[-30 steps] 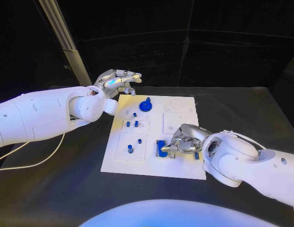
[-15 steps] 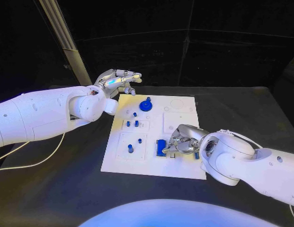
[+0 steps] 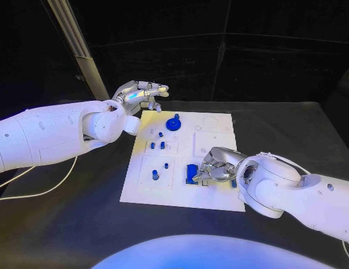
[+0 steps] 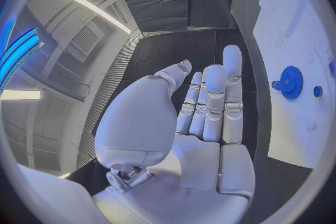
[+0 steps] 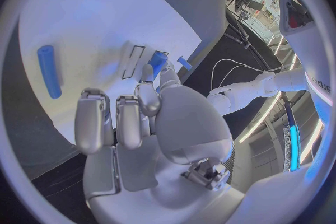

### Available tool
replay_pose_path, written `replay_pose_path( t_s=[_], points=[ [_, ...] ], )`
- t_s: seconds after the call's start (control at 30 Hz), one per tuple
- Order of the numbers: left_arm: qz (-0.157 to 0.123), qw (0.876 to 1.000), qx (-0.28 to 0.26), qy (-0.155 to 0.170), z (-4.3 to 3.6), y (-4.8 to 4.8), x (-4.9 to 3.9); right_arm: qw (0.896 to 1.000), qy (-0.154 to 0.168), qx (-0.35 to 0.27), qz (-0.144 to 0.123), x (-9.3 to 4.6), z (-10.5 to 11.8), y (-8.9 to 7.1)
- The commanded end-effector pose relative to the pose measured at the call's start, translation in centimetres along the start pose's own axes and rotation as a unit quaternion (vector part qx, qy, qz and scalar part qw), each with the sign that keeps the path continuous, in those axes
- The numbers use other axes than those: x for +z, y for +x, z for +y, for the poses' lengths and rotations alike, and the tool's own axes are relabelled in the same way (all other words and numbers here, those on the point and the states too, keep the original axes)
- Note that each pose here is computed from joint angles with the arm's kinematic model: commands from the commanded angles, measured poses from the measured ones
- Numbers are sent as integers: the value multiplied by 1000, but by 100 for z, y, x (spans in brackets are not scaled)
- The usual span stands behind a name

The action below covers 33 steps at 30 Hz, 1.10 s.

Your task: Assemble the parts on the task board

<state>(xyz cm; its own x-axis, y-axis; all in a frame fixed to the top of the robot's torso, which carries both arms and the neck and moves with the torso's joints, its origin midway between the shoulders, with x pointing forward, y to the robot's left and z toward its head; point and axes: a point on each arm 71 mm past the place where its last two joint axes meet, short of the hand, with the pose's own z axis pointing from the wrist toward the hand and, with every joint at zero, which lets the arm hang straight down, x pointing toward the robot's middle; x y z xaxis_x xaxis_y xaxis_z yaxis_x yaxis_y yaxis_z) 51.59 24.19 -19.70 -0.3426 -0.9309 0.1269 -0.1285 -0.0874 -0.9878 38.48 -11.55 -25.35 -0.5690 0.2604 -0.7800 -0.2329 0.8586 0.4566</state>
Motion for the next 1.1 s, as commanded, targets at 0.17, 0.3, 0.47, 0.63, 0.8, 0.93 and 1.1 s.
replay_pose_path(
  t_s=[0.17,0.3,0.47,0.63,0.8,0.93,1.1],
  points=[
    [5,1000,-1,2,-17,-2,-8,997,-33,45,-53,-144,-130,-142],
    [5,1000,1,3,-17,-10,-13,996,-23,49,-71,-275,-318,-226],
    [5,1000,1,3,-17,-8,-14,997,18,25,-70,-403,-573,-287],
    [6,1000,1,3,-15,0,-15,996,55,-4,-76,-469,-725,-328],
    [7,1000,3,4,-14,2,-15,993,87,-38,-64,-486,-816,-327],
    [7,1000,4,4,-14,0,-16,992,99,-55,-51,-460,-835,-308],
    [8,1000,4,4,-11,5,-14,991,106,-73,-36,-401,-819,-275]
  ],
)
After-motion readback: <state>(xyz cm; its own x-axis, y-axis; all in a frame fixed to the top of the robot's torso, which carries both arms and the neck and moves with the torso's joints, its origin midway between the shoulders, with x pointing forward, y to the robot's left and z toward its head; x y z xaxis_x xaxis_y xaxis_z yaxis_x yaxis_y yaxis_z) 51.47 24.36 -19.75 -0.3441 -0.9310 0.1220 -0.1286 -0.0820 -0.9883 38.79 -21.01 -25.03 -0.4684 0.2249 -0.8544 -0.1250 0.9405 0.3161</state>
